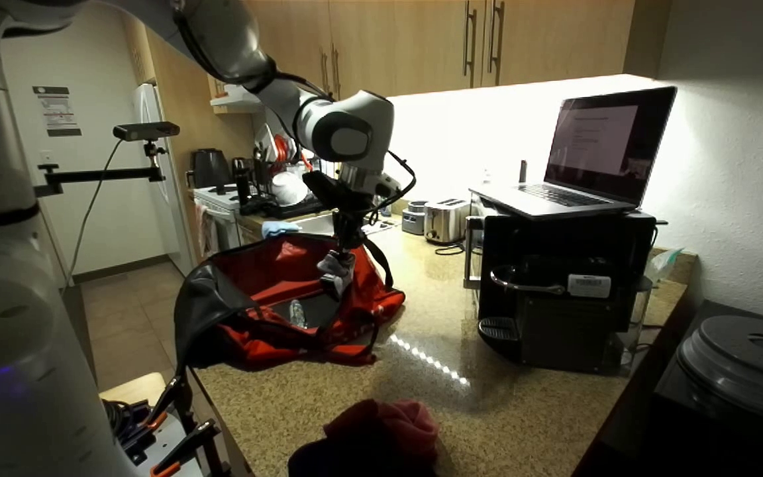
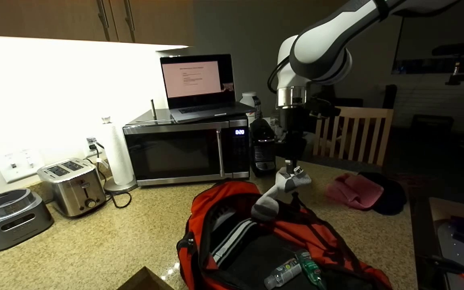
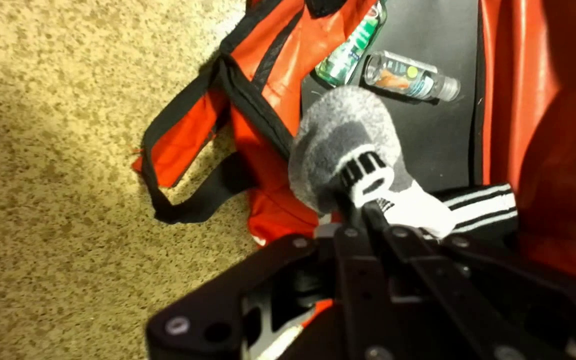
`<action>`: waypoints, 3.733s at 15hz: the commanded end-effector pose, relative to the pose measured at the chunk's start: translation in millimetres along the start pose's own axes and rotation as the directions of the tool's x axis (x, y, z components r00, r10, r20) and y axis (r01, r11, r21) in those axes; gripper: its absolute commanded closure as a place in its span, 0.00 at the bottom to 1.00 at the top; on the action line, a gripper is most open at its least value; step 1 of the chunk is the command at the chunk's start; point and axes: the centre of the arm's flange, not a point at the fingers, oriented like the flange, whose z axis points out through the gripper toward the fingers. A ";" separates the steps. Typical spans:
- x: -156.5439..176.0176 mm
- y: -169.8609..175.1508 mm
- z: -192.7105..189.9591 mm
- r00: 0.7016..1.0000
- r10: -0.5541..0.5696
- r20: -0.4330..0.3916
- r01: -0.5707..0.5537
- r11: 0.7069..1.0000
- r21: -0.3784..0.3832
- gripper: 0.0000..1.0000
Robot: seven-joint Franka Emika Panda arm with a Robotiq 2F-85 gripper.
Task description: Remove the sock from the bag
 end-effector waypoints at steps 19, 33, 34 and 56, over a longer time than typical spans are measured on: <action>-56.9 65.7 -47.6 0.855 0.439 -0.275 -0.419 0.898 0.131 0.95; 5.1 1.8 -33.2 0.690 0.599 -0.406 -0.558 0.798 0.228 0.96; 20.6 -5.2 -30.3 0.671 0.610 -0.421 -0.574 0.787 0.226 0.96; 96.1 -44.9 2.4 0.830 0.419 -0.367 -0.496 0.856 -0.145 0.96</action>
